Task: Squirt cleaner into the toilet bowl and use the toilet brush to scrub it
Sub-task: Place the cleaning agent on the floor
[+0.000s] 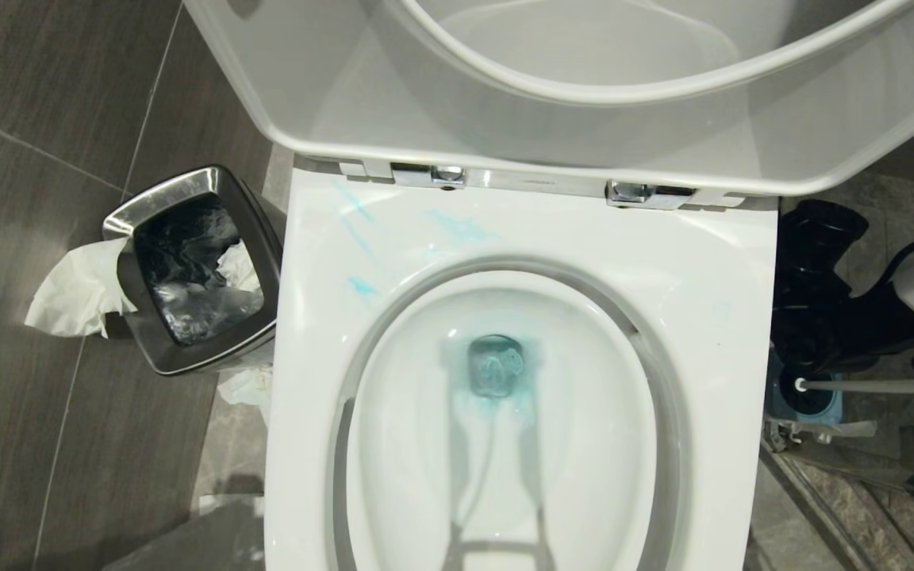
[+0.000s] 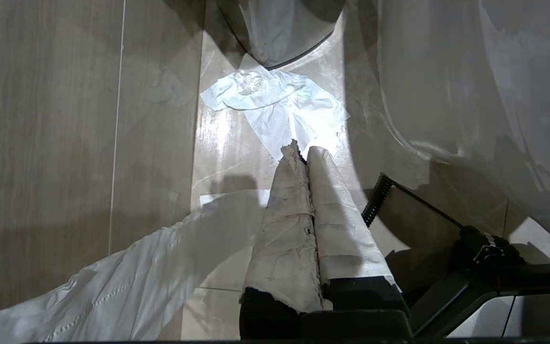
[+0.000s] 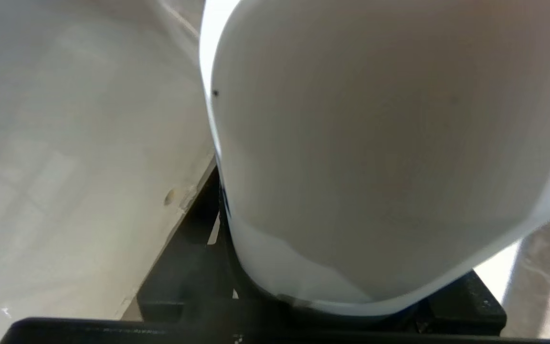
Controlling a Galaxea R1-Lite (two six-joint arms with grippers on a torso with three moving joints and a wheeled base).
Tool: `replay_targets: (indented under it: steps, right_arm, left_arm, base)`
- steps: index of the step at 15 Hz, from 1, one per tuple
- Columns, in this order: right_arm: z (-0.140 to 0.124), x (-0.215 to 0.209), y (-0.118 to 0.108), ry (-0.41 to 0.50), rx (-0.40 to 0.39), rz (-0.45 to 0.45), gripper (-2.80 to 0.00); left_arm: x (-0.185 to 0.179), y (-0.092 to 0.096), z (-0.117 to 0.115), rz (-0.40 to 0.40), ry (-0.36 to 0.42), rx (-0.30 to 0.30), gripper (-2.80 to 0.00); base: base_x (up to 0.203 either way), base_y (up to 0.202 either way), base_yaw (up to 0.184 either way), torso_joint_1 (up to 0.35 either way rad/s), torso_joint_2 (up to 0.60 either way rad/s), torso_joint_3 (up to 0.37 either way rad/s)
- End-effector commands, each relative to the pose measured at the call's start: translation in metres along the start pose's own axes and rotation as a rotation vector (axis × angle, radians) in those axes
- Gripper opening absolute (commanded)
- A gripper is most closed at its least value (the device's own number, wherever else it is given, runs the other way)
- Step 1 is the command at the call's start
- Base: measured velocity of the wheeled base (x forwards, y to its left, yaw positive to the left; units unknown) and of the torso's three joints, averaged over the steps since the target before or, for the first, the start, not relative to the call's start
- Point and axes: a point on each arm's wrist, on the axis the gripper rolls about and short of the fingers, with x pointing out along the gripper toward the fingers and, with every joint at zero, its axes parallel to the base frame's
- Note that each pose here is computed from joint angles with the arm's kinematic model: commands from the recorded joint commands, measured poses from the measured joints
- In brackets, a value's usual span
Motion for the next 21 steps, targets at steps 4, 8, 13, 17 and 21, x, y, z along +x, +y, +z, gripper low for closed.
replay_targets:
  steps: [4,8,13,17,21]
  right_arm:
    - [-0.016,0.005,0.008,-0.083,-0.031,-0.005,-2.8]
    - [-0.029,0.006,0.01,-0.08,-0.03,-0.006,-2.8]
    - [-0.052,0.007,0.013,-0.076,-0.029,-0.013,-2.8]
    - [-0.053,0.007,0.013,-0.074,-0.026,-0.014,0.0]
    - [-0.058,0.005,0.014,-0.048,-0.02,-0.012,0.0]
  left_arm:
    - [0.0,0.0,0.0,0.0,0.001,0.0,-2.8]
    - [0.0,0.0,0.0,0.0,0.0,0.005,-2.8]
    - [0.0,0.0,0.0,-0.003,0.003,0.024,-2.8]
    - [0.0,0.0,0.0,-0.003,0.002,0.024,-2.8]
    - [0.0,0.0,0.0,-0.004,0.002,0.024,-2.8]
  base:
    - [0.0,0.0,0.0,0.0,0.0,0.0]
    - [0.0,0.0,0.0,0.0,0.0,0.0]
    - [0.0,0.0,0.0,0.0,0.0,0.0]
    - [0.0,0.0,0.0,0.0,0.0,0.0]
    - [0.0,0.0,0.0,0.0,0.0,0.0]
